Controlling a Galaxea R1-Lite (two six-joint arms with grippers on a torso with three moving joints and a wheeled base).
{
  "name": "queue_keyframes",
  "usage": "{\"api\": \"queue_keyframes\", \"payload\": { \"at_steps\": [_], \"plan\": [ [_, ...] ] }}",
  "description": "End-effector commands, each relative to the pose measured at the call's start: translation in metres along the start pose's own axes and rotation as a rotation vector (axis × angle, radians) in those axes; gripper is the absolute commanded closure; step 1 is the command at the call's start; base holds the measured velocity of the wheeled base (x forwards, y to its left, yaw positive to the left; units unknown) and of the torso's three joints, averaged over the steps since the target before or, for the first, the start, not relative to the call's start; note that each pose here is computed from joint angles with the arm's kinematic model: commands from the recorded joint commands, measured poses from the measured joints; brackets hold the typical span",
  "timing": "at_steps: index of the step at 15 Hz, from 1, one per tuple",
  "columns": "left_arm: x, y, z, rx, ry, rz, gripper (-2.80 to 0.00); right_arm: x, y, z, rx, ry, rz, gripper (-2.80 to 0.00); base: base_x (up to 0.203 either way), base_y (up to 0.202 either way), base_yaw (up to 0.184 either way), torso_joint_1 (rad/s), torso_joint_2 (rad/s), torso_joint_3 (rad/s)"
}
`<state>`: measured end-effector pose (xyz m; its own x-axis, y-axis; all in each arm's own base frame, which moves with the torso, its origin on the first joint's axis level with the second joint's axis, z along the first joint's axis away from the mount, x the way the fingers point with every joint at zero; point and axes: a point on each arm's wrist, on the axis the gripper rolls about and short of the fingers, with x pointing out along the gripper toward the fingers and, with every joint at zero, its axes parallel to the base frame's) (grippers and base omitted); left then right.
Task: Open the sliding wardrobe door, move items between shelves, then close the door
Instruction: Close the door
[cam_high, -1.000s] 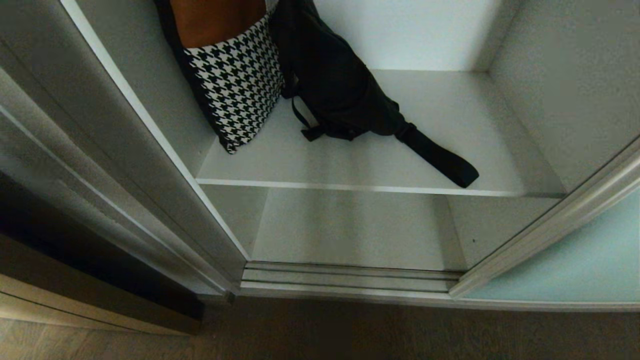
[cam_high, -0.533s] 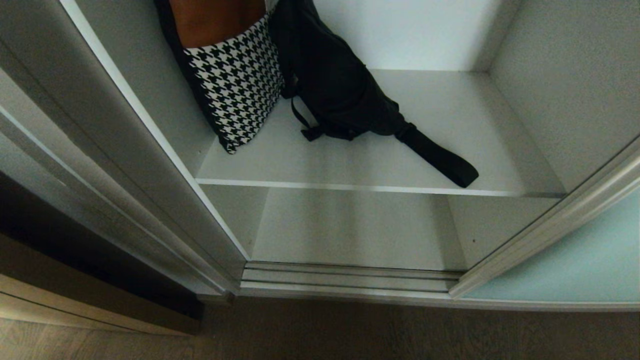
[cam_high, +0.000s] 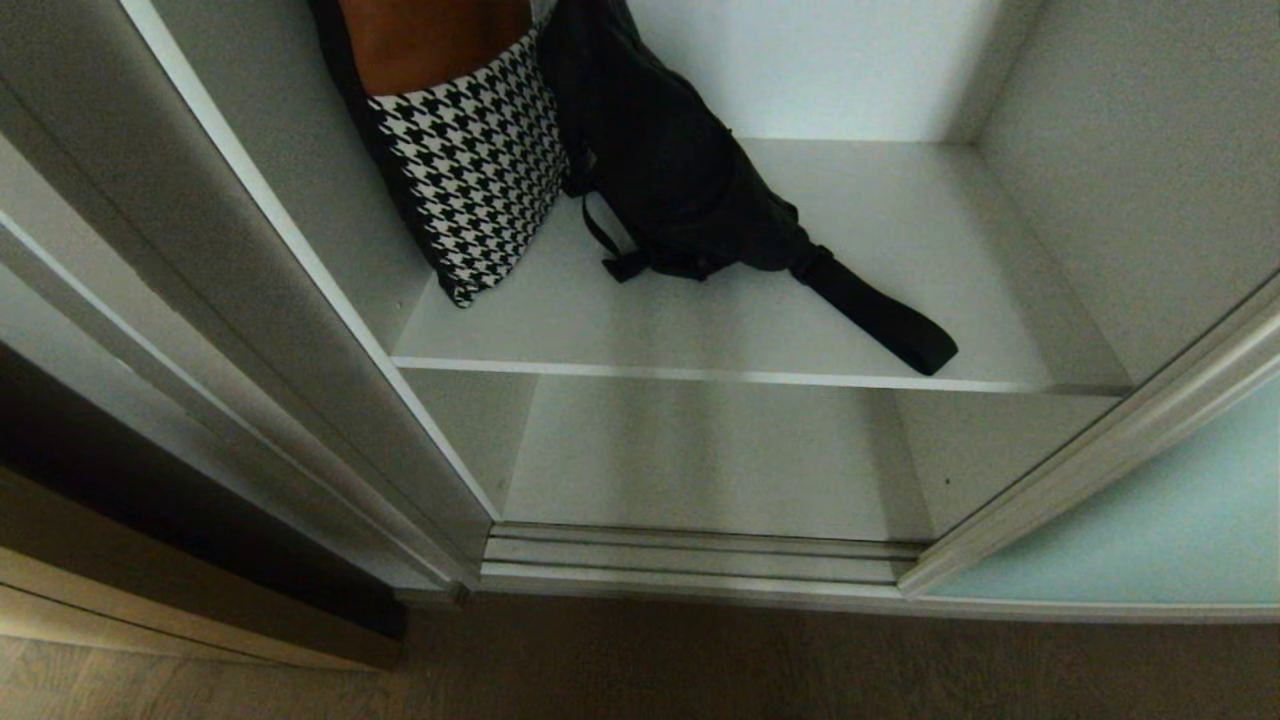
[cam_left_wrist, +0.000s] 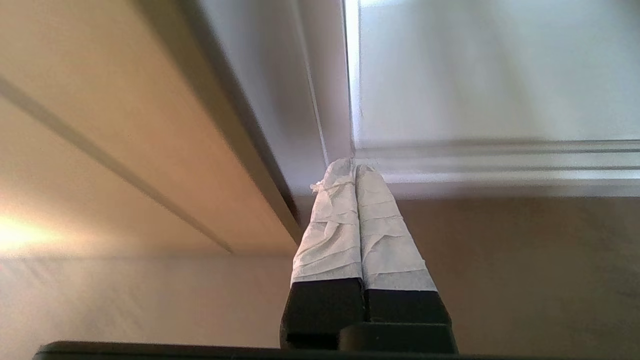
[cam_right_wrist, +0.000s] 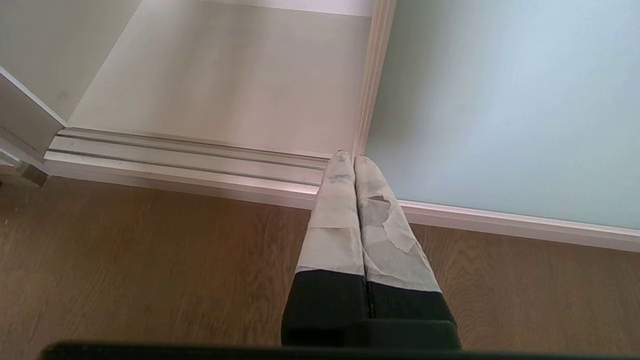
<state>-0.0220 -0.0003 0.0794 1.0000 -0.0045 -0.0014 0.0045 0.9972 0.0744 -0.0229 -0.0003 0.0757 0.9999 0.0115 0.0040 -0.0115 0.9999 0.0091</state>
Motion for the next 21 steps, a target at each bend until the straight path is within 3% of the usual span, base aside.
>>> {"api": "queue_keyframes", "payload": {
  "at_steps": [1, 3, 5, 7, 9, 12, 14, 21],
  "plan": [
    [-0.0006, -0.0003, -0.0039, -0.008, 0.003, 0.001, 0.0, 0.0, 0.0, 0.0, 0.0, -0.001, 0.001, 0.0, 0.0, 0.0, 0.0, 0.0, 0.0, 0.0],
    [-0.0006, -0.0007, -0.004, 0.112, 0.007, -0.02, 0.0, 0.0, 0.0, 0.0, 0.0, -0.001, 0.001, 0.0, 0.0, 0.0, 0.0, 0.0, 0.0, 0.0],
    [-0.0009, -0.0009, -0.0042, 0.068, 0.006, -0.024, 0.0, 0.0, 0.0, 0.0, 0.0, -0.001, 0.001, 0.0, 0.0, 0.0, 0.0, 0.0, 0.0, 0.0],
    [-0.0007, -0.0004, -0.0037, -0.027, 0.001, -0.002, 0.0, 0.0, 0.0, 0.0, 0.0, -0.001, 0.001, 0.0, 0.0, 0.0, 0.0, 0.0, 0.0, 0.0],
    [-0.0008, -0.0002, -0.0036, -0.044, 0.001, 0.008, 0.0, 0.0, 0.0, 0.0, 0.0, -0.001, 0.001, 0.0, 0.0, 0.0, 0.0, 0.0, 0.0, 0.0],
    [-0.0008, -0.0002, -0.0041, -0.008, 0.005, 0.006, 0.0, 0.0, 0.0, 0.0, 0.0, -0.001, 0.001, 0.0, 0.0, 0.0, 0.0, 0.0, 0.0, 0.0],
    [-0.0007, -0.001, -0.0041, 0.071, 0.006, -0.03, 0.0, 0.0, 0.0, 0.0, 0.0, -0.001, 0.001, 0.0, 0.0, 0.0, 0.0, 0.0, 0.0, 0.0],
    [-0.0005, -0.0008, -0.0043, 0.007, 0.005, -0.019, 0.0, 0.0, 0.0, 0.0, 0.0, -0.001, 0.001, 0.0, 0.0, 0.0, 0.0, 0.0, 0.0, 0.0]
  ]
}}
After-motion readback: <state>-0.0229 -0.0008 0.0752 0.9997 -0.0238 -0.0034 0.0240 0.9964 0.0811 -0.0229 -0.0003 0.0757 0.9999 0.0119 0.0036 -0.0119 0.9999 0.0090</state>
